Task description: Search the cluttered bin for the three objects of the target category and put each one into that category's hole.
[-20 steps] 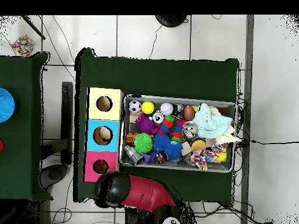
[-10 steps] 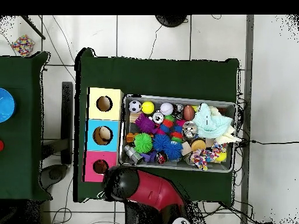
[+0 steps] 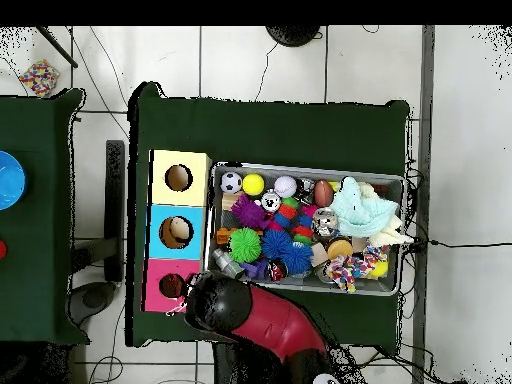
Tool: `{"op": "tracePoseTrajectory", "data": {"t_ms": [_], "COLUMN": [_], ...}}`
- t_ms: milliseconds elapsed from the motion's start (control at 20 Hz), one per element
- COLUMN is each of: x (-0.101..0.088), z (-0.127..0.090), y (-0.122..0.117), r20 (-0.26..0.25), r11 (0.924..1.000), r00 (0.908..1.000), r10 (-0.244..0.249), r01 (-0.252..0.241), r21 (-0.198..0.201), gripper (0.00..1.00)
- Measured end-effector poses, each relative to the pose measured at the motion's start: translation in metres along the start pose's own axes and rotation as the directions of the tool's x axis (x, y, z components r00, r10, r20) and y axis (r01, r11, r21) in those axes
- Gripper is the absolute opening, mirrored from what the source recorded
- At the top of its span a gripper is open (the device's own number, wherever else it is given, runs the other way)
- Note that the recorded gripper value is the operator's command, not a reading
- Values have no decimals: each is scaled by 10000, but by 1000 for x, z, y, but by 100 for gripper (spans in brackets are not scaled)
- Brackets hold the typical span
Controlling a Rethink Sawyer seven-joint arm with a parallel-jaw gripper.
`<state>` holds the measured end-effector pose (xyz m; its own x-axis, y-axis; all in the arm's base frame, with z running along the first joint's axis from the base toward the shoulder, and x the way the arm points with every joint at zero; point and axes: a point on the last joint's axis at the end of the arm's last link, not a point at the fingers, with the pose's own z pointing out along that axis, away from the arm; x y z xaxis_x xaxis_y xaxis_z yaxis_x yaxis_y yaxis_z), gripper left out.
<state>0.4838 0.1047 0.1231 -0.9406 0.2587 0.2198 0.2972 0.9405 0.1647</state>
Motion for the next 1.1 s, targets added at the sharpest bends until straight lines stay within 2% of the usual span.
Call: {"op": "tracePoseTrajectory", "data": {"t_ms": [200,550,950,1100], "x": [-6,-4,12,14], "z": [-2,1,10,14], "y": [11,28,31,32], "r20": [195,-36,-454,-463], "r11": [9993,9958,9946,9943], "r00": [9996,9987,9972,9972], "r10": [195,511,590,593], "r01": [-189,-513,-626,-631], "r21": [-308,-756,-824,-864], "gripper": [0,0,0,0]}}
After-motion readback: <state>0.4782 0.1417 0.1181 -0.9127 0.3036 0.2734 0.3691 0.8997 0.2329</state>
